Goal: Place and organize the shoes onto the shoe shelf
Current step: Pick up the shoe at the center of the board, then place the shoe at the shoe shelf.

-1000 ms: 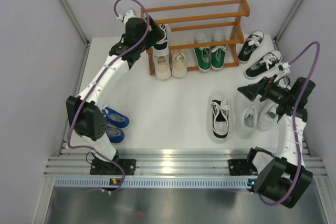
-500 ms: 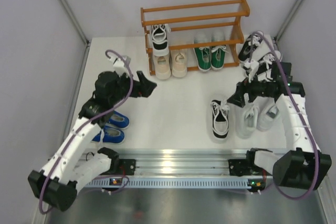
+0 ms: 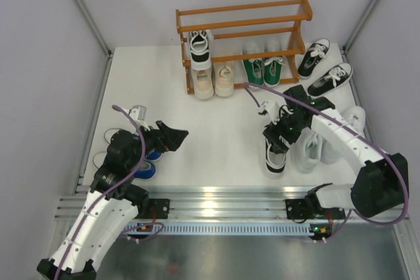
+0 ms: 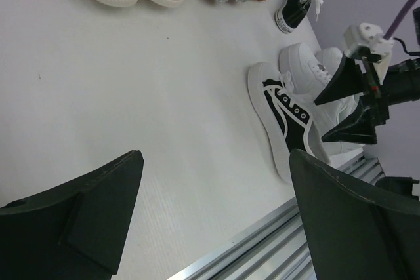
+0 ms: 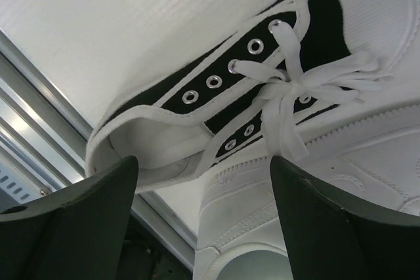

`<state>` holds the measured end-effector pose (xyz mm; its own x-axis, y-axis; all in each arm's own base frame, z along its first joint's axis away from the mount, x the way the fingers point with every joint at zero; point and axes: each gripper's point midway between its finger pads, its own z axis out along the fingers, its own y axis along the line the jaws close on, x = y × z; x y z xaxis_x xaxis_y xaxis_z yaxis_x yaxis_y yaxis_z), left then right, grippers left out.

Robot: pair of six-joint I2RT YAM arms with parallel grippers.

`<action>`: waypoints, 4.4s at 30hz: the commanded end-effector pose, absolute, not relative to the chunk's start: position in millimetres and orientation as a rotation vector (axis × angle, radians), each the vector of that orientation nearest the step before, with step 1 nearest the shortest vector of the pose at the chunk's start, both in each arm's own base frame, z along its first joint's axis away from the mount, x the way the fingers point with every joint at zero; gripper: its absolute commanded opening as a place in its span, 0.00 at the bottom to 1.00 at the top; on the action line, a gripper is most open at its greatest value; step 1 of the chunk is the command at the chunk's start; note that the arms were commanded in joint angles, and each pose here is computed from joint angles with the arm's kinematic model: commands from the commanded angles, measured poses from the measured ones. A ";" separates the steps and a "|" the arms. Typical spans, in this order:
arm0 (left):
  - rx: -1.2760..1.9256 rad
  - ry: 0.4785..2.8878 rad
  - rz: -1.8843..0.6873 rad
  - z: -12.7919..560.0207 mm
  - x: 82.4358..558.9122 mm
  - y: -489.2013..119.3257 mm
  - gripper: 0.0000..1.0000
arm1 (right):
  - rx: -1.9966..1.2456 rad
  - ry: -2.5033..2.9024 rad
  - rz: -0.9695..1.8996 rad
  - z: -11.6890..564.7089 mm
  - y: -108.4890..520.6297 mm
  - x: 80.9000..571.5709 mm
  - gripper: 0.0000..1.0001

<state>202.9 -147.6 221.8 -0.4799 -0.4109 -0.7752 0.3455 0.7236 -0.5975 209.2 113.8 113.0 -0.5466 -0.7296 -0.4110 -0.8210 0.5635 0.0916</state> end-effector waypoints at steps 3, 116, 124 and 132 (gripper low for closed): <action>-0.160 1.908 -0.943 210.0 203.5 -149.0 0.98 | -1.274 2.551 0.236 92.7 107.4 218.8 0.79; 0.240 1.789 -1.749 231.9 184.7 -291.0 0.00 | -1.593 1.472 0.726 214.6 214.6 200.5 0.55; 0.233 1.782 -1.749 235.1 186.8 -291.7 0.00 | -1.624 1.452 0.680 208.1 226.0 205.8 0.29; 0.134 1.805 -1.497 223.1 215.2 -276.5 0.33 | -1.409 1.591 0.648 239.1 224.2 233.2 0.00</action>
<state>198.3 -282.6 184.3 -0.8222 -0.3115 -0.4764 0.4075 0.2624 -0.8747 208.1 217.3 202.1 0.0690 -0.5535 -0.8300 -0.9840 0.0993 -0.1481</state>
